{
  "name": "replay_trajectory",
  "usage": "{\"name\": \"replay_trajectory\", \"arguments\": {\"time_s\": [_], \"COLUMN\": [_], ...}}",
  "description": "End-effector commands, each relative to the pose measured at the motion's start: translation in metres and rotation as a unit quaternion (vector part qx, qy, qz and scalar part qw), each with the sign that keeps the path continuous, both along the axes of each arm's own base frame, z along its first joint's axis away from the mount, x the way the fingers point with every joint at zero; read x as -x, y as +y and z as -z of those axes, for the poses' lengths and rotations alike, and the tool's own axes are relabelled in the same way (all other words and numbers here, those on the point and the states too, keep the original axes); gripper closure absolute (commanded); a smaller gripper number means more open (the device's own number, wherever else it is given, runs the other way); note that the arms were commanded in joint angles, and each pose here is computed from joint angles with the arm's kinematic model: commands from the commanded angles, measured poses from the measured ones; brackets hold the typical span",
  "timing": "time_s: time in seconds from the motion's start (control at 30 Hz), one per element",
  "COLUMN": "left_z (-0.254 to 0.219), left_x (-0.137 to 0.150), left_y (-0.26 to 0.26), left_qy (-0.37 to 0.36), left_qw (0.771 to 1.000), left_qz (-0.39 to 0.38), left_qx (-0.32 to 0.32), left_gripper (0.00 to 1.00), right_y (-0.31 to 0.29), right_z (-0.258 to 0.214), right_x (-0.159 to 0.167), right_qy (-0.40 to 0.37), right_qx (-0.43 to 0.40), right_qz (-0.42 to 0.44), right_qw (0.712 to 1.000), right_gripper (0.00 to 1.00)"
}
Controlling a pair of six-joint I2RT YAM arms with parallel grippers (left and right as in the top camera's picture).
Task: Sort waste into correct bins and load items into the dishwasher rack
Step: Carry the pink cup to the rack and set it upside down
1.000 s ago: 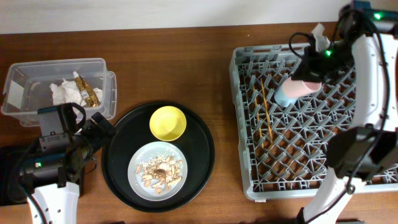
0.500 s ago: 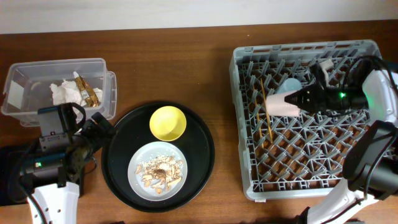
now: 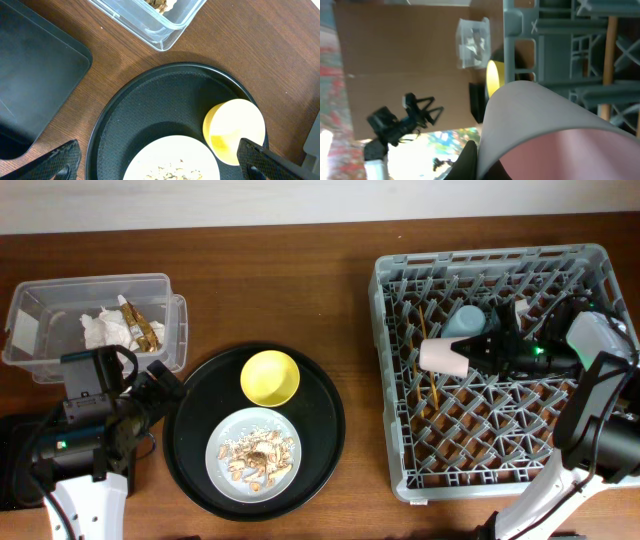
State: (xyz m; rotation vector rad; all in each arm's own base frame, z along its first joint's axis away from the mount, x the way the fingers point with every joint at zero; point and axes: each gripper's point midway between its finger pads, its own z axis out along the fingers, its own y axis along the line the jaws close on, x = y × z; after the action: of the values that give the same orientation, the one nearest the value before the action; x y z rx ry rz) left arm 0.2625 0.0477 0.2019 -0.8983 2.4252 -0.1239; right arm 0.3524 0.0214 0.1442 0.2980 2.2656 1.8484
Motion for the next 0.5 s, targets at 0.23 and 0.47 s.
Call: {"name": "replay_trajectory", "arguments": {"time_s": [0.23,0.47], "left_z": [0.0,0.0], "left_x": [0.0,0.0], "left_y": [-0.001,-0.001], "left_qy": [-0.001,-0.001], "left_qw": [1.0,1.0], "left_qz": [0.003,0.003], "left_qx": [0.002,0.002], "left_gripper": [0.01,0.01], "right_y": [-0.021,-0.063], "right_z": [0.038,0.064], "right_x": [0.019,0.027], "right_qy": [0.079,0.187], "right_qx": [0.083,0.212], "right_qz": [-0.028,0.005], "right_qw": [0.993,0.959], "right_gripper": [0.96,0.92]}}
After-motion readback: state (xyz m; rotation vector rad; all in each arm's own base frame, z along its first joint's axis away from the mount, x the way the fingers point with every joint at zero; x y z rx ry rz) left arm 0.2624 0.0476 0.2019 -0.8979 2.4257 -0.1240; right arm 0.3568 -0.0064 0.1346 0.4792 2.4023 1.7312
